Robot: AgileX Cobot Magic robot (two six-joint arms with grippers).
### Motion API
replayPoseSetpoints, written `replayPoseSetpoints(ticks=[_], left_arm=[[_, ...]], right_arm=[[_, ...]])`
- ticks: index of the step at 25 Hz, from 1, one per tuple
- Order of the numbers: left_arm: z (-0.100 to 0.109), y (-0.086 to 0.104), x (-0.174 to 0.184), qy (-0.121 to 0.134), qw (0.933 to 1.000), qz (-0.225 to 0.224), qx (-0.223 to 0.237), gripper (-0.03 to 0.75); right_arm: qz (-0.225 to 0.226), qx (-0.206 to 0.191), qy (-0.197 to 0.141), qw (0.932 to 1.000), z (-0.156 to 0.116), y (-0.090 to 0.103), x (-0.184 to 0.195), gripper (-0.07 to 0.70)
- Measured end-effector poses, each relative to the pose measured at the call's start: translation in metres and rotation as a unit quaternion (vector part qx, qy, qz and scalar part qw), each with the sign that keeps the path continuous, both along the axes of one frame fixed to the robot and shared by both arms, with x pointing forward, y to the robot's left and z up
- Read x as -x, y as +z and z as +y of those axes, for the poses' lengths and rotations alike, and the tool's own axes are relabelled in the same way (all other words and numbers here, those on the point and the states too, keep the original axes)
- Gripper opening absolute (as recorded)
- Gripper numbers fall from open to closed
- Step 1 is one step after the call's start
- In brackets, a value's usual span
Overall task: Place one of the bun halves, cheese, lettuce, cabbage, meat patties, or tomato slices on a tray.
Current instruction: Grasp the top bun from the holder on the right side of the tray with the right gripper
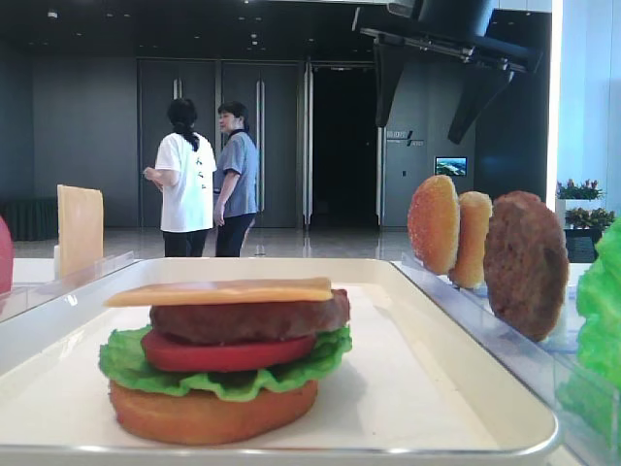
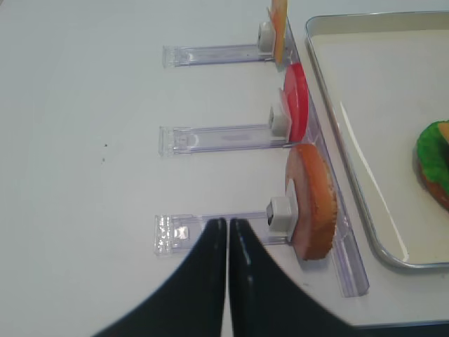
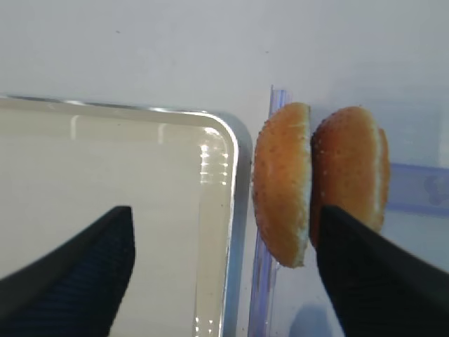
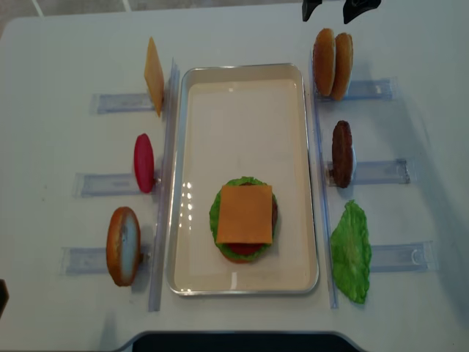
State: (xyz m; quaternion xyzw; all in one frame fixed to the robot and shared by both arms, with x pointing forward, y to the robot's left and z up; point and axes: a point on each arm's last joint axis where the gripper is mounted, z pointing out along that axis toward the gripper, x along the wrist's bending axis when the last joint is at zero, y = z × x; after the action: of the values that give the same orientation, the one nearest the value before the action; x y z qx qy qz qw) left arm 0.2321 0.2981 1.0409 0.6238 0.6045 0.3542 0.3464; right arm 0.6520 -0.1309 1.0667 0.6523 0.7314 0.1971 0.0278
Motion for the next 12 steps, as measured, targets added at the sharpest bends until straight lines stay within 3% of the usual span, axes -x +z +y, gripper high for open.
replayPoseSetpoints(ticks=[6,12], left_arm=[[0.0,0.0,0.0,0.0,1.0,0.0,0.0,-0.001],[0.0,0.0,0.0,0.0,1.0,0.0,0.0,-0.001]], right_arm=[[-0.003,0.021,-0.002,0.9998,0.001,-0.018,-0.009,0.54],[-0.005,0.038,-0.001,0.9993,-0.001,-0.024,-0.013,0.54]])
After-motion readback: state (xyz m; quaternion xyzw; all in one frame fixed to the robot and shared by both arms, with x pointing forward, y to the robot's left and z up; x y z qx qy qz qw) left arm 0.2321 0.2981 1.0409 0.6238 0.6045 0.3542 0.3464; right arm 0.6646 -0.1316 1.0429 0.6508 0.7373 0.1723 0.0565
